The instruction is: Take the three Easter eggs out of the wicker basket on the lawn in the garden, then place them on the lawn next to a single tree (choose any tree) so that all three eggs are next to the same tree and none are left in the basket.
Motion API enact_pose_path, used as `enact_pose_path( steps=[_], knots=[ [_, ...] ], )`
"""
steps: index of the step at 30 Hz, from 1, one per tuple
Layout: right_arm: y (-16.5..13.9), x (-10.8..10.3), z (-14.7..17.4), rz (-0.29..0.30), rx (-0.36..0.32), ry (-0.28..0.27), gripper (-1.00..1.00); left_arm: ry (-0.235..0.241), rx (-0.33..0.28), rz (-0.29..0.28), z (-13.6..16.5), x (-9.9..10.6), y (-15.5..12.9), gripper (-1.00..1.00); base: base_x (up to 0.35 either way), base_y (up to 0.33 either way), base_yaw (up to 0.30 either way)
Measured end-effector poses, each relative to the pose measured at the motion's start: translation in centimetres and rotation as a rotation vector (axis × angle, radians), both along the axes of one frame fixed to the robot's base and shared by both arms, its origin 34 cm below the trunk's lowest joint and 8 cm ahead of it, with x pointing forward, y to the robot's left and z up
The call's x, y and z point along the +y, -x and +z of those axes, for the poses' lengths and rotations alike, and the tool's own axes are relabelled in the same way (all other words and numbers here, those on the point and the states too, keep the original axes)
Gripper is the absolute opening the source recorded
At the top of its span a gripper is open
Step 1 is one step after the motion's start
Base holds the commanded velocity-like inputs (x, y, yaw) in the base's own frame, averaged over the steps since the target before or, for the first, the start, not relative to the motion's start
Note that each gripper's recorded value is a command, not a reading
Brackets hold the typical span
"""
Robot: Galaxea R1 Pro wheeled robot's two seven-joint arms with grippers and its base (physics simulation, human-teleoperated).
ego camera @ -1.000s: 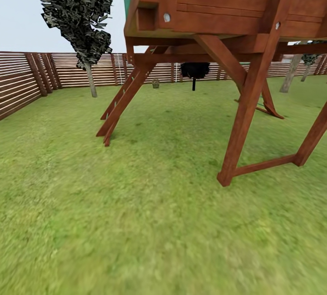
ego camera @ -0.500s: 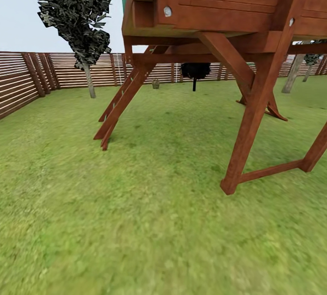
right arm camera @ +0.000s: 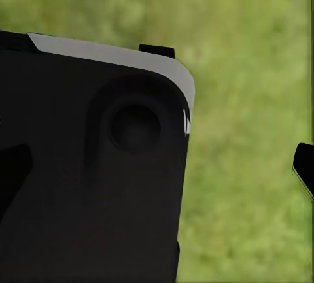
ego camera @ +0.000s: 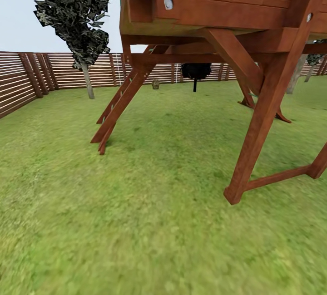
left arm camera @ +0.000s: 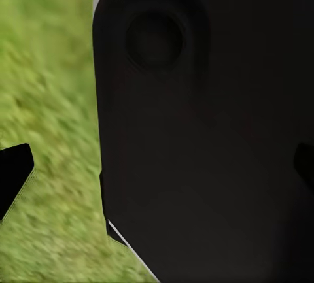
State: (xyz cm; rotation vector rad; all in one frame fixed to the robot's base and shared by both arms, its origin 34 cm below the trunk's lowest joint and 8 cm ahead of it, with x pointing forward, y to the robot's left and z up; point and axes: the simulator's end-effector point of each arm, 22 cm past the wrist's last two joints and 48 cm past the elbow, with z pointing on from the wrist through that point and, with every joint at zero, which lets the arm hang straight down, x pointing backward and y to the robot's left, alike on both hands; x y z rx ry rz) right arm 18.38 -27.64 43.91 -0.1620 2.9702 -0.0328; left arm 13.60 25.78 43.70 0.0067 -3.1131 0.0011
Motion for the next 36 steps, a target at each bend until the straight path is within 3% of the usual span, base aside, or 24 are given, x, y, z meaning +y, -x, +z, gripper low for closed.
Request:
enact_pose_path(
  steps=[36],
  knots=[
    [0.04,0.15,-0.01,-0.003,0.001,-0.003,1.00,0.000,0.000,0.001,0.00,0.01,0.02,1.00,0.313,0.000,0.000]
  ],
)
